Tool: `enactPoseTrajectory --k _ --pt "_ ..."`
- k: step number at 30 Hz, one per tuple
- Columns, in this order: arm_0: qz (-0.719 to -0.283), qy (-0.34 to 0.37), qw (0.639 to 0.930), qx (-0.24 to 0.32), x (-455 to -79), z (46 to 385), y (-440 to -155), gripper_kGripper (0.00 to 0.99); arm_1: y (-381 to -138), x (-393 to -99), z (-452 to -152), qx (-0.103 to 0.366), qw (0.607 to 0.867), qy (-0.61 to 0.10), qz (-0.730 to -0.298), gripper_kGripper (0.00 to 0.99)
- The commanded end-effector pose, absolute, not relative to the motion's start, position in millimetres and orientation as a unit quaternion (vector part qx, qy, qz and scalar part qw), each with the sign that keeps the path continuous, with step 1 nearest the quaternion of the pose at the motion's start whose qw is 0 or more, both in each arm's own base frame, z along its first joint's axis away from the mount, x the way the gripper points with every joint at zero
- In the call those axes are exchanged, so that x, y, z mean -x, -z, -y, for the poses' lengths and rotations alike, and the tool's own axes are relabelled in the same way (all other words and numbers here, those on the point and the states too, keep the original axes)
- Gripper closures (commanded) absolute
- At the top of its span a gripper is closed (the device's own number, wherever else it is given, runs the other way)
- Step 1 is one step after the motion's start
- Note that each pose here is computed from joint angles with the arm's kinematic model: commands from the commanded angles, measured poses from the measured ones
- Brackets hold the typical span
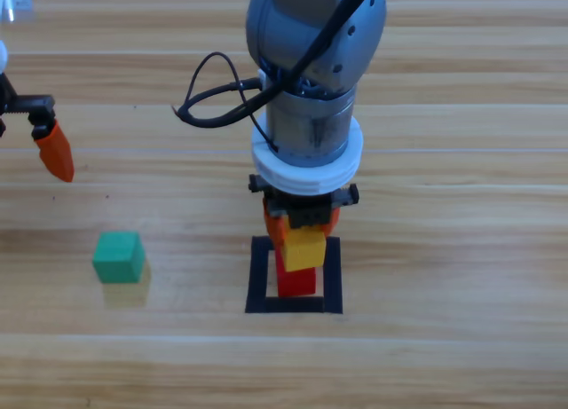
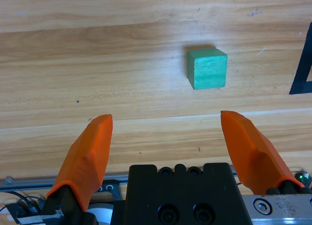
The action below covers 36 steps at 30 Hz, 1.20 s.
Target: Stack the blocks in the rectangular block: red at the bottom, yellow in the middle, green on top
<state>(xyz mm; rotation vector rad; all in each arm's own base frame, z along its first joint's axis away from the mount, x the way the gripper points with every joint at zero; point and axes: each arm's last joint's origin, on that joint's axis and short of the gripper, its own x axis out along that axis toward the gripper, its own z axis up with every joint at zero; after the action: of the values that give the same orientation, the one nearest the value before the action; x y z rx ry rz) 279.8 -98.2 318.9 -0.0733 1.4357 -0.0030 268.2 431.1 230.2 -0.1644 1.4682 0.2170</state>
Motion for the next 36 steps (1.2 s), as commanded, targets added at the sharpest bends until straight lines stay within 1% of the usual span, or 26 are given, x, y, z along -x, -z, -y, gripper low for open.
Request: enactPoseTrajectory --k 1,11,28,31,32,33,34,35,36 --pt "-0.676 0.006 0.737 0.029 -285.4 107.8 -299.8 0.047 -202.0 -255.5 -445.7 0.101 0.72 -0.091 -0.681 0.982" --pt "-0.68 0.006 0.732 0.028 -290.0 109.7 -288.1 0.047 -198.2 -255.7 -447.7 0.102 0.719 -0.09 -0.682 0.981" --pt "-0.684 0.009 0.729 0.024 -293.8 111.3 -277.9 0.047 -187.0 -257.4 -451.2 0.105 0.715 -0.087 -0.686 0.975" --pt "-0.683 0.009 0.73 0.024 -293.8 111.3 -276.9 0.047 -183.6 -257.8 -452.6 0.106 0.712 -0.089 -0.688 0.772" --pt "-0.684 0.009 0.729 0.024 -293.1 111.5 -276.2 0.047 -183.1 -258.0 -452.9 0.106 0.712 -0.089 -0.688 0.648" --pt "-0.684 0.009 0.729 0.024 -293.4 111.1 -276.2 0.047 -182.3 -257.9 -453.0 0.106 0.711 -0.09 -0.689 0.456" --pt "-0.684 0.009 0.729 0.024 -293.4 111.1 -276.2 0.047 -183.5 -257.9 -453.1 0.106 0.712 -0.091 -0.689 0.226" --pt "-0.684 0.009 0.729 0.024 -293.3 111.6 -276.2 0.047 -184.3 -257.9 -453.0 0.105 0.712 -0.091 -0.688 0.111" --pt "-0.684 0.009 0.729 0.024 -293.3 111.6 -276.2 0.047 -187.0 -257.9 -452.7 0.104 0.714 -0.092 -0.686 0.079"
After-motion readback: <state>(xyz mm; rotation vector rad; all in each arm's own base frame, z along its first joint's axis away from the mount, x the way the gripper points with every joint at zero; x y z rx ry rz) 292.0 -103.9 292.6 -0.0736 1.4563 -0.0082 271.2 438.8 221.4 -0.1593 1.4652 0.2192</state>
